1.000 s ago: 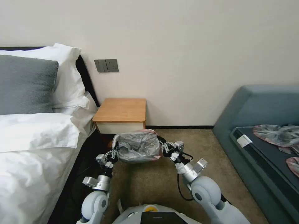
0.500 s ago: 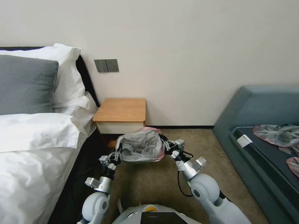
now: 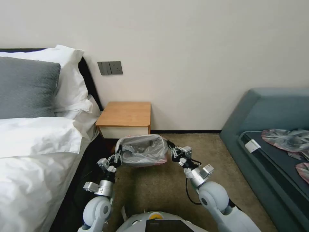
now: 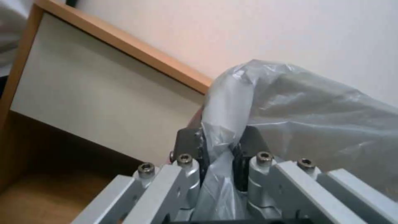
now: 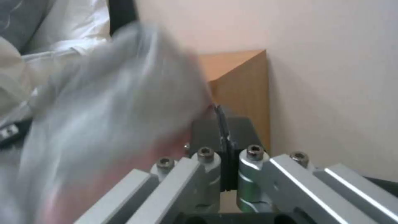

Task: Pick up the garbage bag from the table and place it over the trash can.

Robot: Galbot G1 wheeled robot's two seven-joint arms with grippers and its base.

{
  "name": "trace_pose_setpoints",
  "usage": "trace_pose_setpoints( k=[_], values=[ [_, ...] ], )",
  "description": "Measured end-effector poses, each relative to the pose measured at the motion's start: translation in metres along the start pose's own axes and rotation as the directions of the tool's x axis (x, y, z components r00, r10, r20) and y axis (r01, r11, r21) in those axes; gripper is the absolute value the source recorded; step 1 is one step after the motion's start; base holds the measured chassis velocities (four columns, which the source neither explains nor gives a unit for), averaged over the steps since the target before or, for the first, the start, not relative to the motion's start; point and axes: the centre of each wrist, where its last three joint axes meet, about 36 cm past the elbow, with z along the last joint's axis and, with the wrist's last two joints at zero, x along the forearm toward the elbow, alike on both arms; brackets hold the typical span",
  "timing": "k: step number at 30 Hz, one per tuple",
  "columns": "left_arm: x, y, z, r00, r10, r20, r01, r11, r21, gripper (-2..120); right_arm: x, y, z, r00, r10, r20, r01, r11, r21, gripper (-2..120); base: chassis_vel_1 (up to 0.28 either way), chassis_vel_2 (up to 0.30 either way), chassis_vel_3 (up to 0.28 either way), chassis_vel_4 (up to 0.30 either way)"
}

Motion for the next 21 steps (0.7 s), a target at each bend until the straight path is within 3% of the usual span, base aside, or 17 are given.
trace_pose_setpoints(
  k=[3, 7, 14, 21],
  values=[
    [0.0, -0.011, -0.007, 1.0, -0.006, -0.007, 0.007, 0.997, 0.079, 9, -0.001, 0.0, 0.008, 1.0, 0.002, 0.002, -0.002, 0.999, 0.034, 0, 0.0, 0.0, 0.0, 0.0],
    [0.002, -0.019, -0.013, 1.0, -0.004, -0.022, 0.007, 0.992, 0.123, 9, -0.005, -0.002, 0.012, 1.0, 0.012, 0.014, -0.013, 0.997, 0.075, 0, 0.0, 0.0, 0.0, 0.0],
    [0.003, -0.013, -0.01, 0.999, -0.018, -0.028, 0.021, 0.994, 0.103, 9, 0.001, 0.001, 0.016, 0.998, 0.062, 0.026, -0.065, 0.988, 0.143, 0, 0.0, 0.0, 0.0, 0.0],
    [0.0, -0.002, -0.008, 0.999, -0.043, -0.018, 0.044, 0.996, 0.078, 9, 0.011, 0.021, 0.0, 0.987, 0.136, 0.083, -0.143, 0.986, 0.086, 0, 0.0, 0.0, 0.0, 0.0]
  ],
)
